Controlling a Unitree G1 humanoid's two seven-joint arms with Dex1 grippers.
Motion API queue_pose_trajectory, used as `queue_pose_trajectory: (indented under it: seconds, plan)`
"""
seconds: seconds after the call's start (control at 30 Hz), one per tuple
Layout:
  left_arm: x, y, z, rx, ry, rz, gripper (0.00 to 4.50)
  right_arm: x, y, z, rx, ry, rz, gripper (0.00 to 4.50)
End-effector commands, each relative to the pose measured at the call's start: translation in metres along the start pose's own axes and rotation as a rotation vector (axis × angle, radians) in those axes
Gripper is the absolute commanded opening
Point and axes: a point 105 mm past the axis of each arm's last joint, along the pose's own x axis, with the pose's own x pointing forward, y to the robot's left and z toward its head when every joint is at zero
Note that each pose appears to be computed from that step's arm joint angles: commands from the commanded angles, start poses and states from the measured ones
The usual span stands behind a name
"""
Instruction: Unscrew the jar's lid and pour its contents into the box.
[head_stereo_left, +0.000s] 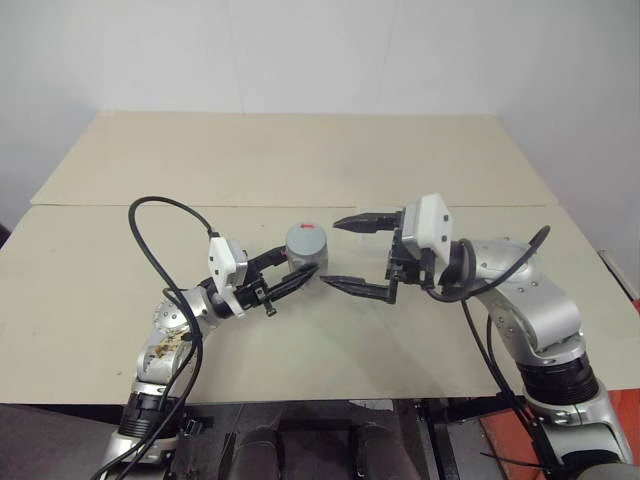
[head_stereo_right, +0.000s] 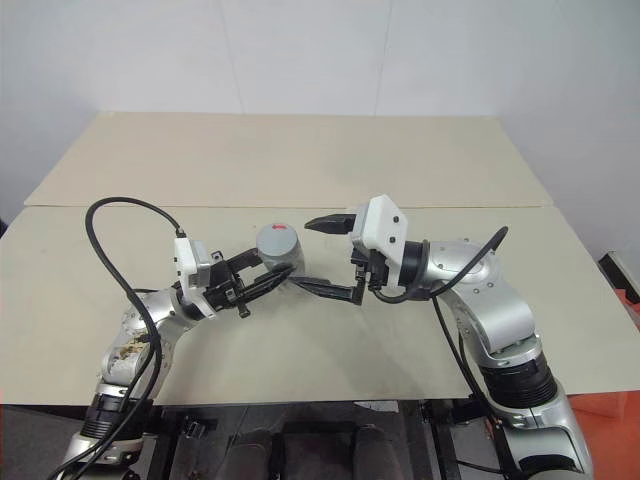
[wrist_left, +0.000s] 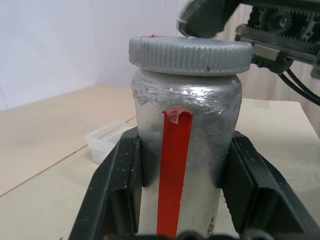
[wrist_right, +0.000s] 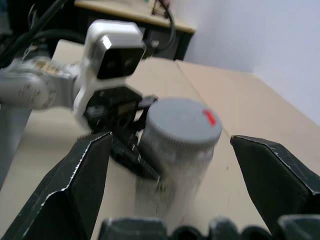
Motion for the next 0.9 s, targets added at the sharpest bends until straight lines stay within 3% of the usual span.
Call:
queue_pose_trajectory:
  seconds: [0.03,0.4,0.9]
  plan:
    - [0.003,-0.002,0.009,0.047,-0.03,-0.011,1.85,0.013,-0.002,0.018,-0.051,-0.054,-0.043,4.42]
    - [0.006,-0.005,0.011,0.059,-0.04,-0.019,1.85,0.041,-0.011,0.015,-0.04,-0.066,-0.143,4.42]
    - [0.006,-0.001,0.008,0.061,-0.037,-0.021,1.85,0.017,-0.018,0.005,-0.027,-0.008,-0.196,4.42]
